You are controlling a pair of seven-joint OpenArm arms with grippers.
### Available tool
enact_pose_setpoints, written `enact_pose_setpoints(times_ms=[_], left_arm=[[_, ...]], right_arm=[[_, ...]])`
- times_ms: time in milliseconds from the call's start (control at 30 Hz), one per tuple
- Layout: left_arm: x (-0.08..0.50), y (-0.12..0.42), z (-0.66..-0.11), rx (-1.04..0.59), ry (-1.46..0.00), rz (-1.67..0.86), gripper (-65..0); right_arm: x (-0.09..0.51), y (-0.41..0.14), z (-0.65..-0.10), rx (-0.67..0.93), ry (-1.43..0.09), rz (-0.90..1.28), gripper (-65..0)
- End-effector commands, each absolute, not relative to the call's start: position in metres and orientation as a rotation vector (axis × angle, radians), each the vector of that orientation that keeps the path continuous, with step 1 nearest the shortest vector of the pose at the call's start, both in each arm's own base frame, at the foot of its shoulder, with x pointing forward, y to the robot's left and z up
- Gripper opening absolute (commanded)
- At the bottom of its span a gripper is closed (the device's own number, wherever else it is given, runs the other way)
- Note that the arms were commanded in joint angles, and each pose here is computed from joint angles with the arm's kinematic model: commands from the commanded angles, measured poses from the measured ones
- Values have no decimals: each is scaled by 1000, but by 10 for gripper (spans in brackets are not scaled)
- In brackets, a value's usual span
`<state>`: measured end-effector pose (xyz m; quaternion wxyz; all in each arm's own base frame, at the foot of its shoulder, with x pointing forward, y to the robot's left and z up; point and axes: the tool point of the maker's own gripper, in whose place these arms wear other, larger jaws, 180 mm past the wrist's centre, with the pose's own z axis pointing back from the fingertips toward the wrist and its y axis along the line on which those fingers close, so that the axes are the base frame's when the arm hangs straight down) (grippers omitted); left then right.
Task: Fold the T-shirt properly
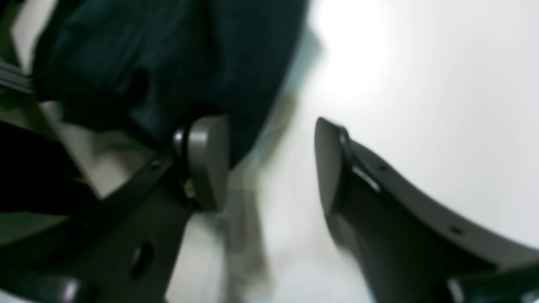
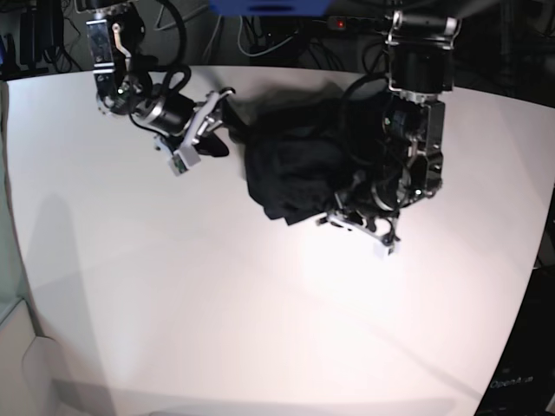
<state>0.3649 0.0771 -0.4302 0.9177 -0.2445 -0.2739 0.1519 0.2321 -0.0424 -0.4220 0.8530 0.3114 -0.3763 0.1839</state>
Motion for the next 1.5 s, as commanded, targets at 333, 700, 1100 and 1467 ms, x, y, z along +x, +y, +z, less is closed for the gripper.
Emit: enact_pose_setpoints(times_ms=[333, 700, 1100, 1467], left_arm=[[320, 177, -396, -448, -608, 410, -650], [249, 188, -441, -398, -483, 490, -650], [260, 192, -408, -402, -581, 463, -650], [305, 179, -361, -481, -623, 408, -650]], right_arm=[[229, -50, -422, 638, -784, 402, -345], [251, -65, -411, 597, -824, 440, -345], [250, -64, -411, 597, -823, 443, -345], [250, -72, -413, 579, -816, 455, -345]])
